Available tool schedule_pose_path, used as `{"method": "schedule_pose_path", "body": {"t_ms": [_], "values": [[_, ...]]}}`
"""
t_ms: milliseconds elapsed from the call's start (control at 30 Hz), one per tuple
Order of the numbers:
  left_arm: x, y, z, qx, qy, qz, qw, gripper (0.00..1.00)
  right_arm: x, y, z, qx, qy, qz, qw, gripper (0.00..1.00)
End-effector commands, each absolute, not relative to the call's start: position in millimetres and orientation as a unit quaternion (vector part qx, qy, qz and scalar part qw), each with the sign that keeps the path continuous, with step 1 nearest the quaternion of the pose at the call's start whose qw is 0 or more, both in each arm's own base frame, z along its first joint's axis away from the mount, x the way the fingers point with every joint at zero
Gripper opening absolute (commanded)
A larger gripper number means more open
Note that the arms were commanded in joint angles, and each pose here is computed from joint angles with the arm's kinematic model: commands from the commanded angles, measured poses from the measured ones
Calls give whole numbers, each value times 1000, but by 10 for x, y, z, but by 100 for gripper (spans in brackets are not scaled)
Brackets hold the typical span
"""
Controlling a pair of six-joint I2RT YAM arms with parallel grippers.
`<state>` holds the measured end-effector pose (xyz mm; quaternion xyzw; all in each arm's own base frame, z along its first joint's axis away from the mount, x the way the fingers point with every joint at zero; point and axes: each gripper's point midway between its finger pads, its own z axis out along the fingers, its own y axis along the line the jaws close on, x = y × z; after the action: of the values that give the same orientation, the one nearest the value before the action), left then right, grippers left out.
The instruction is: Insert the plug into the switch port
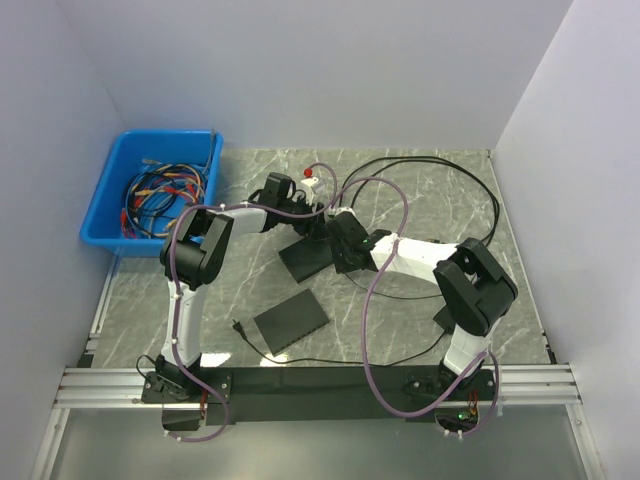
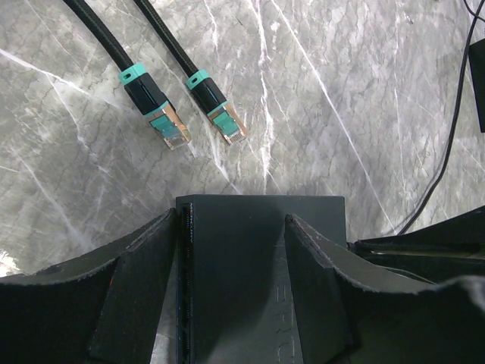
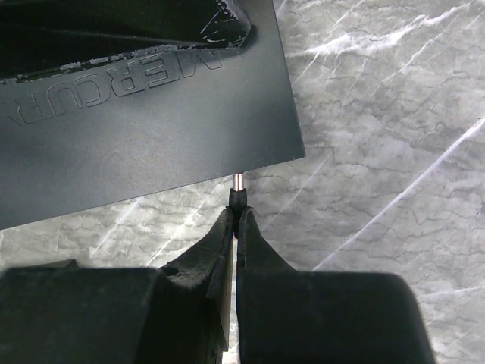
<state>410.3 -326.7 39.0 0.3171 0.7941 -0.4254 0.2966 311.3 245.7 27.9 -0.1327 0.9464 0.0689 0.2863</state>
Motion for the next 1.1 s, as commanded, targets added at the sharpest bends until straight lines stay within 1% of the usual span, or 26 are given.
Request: {"method": "schedule_pose_path", "body": {"t_ms": [0, 500, 1067], "values": [[3994, -3304, 212, 324, 802, -425, 267, 65, 3314, 2457, 416, -121, 938, 65, 319, 0], [3970, -3329, 199, 331, 801, -425, 262, 64, 3359, 2493, 358, -123, 939, 66, 315, 0], [3960, -3373, 167, 340, 799, -422, 260, 63, 3423, 2669, 541, -128, 933, 100, 321, 0]]}}
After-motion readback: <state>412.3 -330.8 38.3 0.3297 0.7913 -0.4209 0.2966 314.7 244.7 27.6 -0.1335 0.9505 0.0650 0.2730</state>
